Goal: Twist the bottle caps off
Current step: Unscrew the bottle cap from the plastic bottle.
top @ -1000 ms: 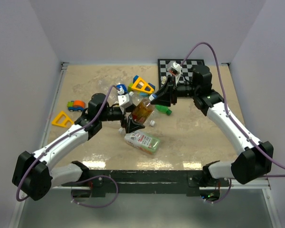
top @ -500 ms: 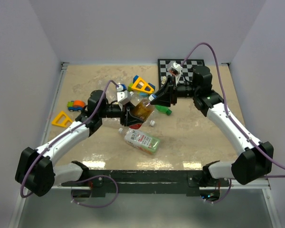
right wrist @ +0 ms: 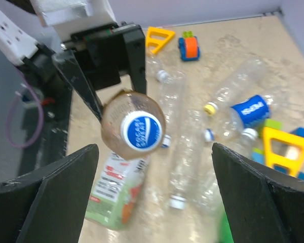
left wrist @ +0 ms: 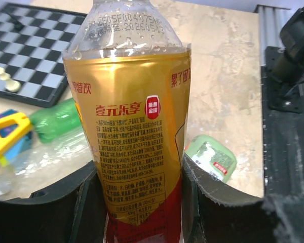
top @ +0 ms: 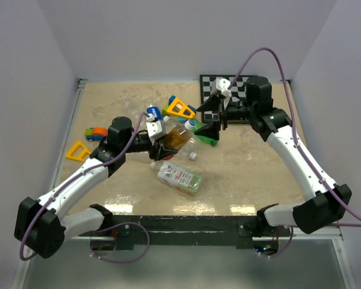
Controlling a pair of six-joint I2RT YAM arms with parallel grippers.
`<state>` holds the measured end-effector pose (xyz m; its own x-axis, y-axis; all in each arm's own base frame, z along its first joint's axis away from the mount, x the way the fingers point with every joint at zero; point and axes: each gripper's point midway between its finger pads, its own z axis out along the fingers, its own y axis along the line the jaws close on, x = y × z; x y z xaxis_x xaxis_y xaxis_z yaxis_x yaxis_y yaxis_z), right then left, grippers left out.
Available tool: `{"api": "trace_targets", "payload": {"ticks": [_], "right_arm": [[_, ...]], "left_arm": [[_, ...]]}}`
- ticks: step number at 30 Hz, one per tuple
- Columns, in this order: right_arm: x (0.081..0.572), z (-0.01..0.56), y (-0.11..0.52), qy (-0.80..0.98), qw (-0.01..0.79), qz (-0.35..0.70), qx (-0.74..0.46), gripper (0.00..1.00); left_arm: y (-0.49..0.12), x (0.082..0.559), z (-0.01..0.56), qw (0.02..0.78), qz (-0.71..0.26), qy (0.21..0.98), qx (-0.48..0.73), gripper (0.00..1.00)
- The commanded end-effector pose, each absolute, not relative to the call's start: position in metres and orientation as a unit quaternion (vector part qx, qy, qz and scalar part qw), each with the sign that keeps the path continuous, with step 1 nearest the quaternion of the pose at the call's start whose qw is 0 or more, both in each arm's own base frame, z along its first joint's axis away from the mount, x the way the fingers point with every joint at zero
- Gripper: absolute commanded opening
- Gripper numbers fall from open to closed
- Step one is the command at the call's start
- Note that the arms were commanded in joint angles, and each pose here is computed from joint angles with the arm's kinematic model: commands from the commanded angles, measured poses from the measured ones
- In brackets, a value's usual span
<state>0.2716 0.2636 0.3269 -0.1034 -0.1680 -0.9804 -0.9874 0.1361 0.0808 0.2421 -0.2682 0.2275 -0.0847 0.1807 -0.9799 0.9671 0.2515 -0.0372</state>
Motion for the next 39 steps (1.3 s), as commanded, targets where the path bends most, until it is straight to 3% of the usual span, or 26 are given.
{"api": "trace_targets", "payload": {"ticks": [1, 11, 30, 39], "right_arm": [[0.269, 0.331, 0.246, 0.566, 0.48, 0.361, -0.565, 0.98], [0.243, 0.298, 0.27, 0.539, 0.381, 0.415, -0.626, 0.97], [0.245, 0.327, 0.287, 0.541, 0.41, 0.403, -0.614, 0.78], [0.246, 0.329, 0.289, 0.54, 0.408, 0.409, -0.612, 0.61]], "left_arm": [[-0.26, 0.243, 0.239, 0.549, -0.332, 0.58, 0.501, 0.0], [-0.259, 0.237, 0.233, 0.555, -0.318, 0.572, 0.513, 0.0], [-0.259, 0.24, 0.225, 0.547, -0.314, 0.587, 0.507, 0.0], [-0.259, 0.242, 0.221, 0.542, -0.314, 0.593, 0.505, 0.0]]}}
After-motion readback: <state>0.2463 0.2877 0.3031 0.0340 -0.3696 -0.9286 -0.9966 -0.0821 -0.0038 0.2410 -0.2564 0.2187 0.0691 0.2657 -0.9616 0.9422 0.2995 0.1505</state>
